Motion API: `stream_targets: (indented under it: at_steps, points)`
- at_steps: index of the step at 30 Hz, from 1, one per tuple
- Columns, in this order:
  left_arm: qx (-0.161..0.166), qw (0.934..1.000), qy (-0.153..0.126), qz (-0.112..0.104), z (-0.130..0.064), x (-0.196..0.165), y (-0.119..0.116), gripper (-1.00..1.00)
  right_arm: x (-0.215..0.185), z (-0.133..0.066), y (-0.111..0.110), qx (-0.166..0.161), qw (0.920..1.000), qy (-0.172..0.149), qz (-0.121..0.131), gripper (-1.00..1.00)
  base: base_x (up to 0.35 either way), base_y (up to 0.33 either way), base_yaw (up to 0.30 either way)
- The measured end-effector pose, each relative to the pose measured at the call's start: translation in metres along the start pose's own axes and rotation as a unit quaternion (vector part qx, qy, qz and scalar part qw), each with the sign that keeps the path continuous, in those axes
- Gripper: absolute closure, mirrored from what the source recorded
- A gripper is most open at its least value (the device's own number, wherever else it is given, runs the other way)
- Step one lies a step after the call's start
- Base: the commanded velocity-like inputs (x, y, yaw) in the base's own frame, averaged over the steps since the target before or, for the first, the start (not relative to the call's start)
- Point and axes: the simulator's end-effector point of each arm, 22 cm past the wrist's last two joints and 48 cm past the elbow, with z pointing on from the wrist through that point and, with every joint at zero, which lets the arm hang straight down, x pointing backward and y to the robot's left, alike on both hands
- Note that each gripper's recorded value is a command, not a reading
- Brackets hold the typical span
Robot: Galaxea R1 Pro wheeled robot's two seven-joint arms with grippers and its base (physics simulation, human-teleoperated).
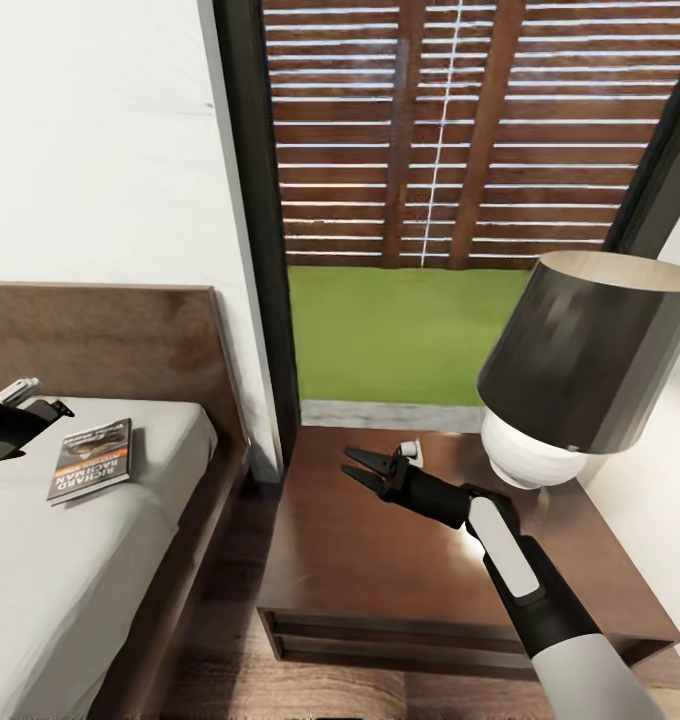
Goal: In the bedroom, move the book from the bed onto either nightstand, and place the two sandals side by side next to the bed.
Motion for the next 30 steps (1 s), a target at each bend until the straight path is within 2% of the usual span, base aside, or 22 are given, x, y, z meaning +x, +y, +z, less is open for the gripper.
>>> stream_targets:
  at_steps: [18,30]
  points:
    - [-0.029,0.9993,0.020,0.012,0.041,0.025,0.014,-1.00,0.008,-0.005,-0.042,0.017,0.9993,-0.001,0.034,-1.00,0.000,0.000,0.000]
    - [-0.027,0.9995,0.015,0.007,0.041,0.023,0.014,-1.00,0.008,-0.005,-0.043,0.017,0.9993,-0.001,0.035,-1.00,0.000,0.000,0.000]
